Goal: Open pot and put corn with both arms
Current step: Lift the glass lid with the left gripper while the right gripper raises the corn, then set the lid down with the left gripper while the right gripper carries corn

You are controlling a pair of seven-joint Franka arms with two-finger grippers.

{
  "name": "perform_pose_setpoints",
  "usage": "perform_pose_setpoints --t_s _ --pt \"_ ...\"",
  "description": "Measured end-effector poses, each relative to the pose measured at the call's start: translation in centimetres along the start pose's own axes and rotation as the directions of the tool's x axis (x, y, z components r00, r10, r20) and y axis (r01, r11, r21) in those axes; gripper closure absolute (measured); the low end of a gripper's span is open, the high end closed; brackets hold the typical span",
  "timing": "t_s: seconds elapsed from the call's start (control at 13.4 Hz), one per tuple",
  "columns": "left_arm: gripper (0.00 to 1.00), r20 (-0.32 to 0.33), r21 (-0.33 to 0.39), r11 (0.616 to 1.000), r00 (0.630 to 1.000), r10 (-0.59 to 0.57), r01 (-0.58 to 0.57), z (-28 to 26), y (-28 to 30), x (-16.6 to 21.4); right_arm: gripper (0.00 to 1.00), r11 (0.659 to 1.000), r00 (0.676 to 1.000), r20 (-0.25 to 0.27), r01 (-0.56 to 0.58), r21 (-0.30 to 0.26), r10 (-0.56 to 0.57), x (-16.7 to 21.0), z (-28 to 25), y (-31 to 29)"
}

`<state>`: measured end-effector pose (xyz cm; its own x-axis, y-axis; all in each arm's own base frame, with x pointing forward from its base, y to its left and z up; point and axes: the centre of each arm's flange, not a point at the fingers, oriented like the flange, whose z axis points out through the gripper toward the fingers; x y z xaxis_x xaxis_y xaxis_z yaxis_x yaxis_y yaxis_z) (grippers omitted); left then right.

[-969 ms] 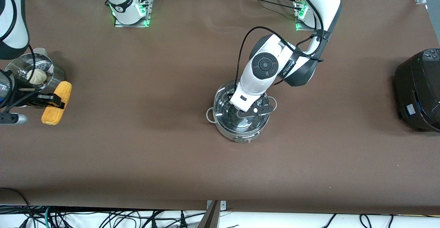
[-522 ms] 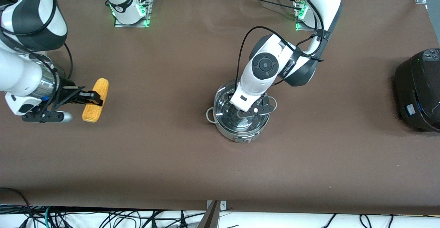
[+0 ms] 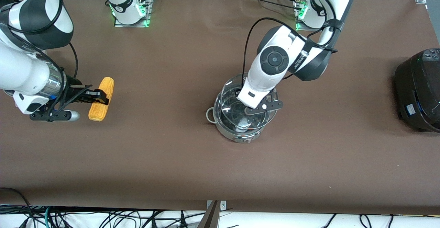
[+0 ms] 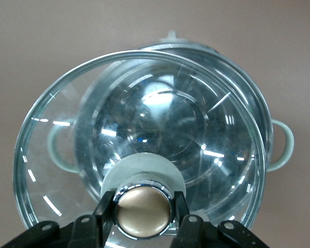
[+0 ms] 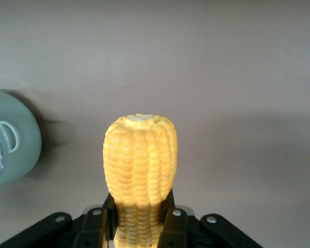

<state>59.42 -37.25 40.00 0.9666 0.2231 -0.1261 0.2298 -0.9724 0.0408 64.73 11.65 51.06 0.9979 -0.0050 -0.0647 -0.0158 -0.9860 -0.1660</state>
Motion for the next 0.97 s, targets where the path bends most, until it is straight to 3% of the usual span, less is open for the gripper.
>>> perform_pose_setpoints --t_s 0.22,0.52,0.97 --pt "0.49 0.009 0.003 0.999 0.999 0.037 -0.037 -2.1 -4.9 3.4 0.64 0.999 0.999 0.0 0.036 0.003 -0.036 -0.7 0.7 -3.8" --pt "0.49 0.076 0.018 0.984 0.982 0.173 -0.175 -5.0 -13.9 7.4 0.64 1.0 0.999 -0.038 0.01 0.022 -0.009 -1.5 2.6 -10.7" --pt "0.49 0.147 -0.02 0.963 0.951 0.27 -0.27 -4.3 -27.4 11.8 0.64 0.993 0.993 -0.096 -0.059 0.102 0.069 -3.5 8.5 -22.4"
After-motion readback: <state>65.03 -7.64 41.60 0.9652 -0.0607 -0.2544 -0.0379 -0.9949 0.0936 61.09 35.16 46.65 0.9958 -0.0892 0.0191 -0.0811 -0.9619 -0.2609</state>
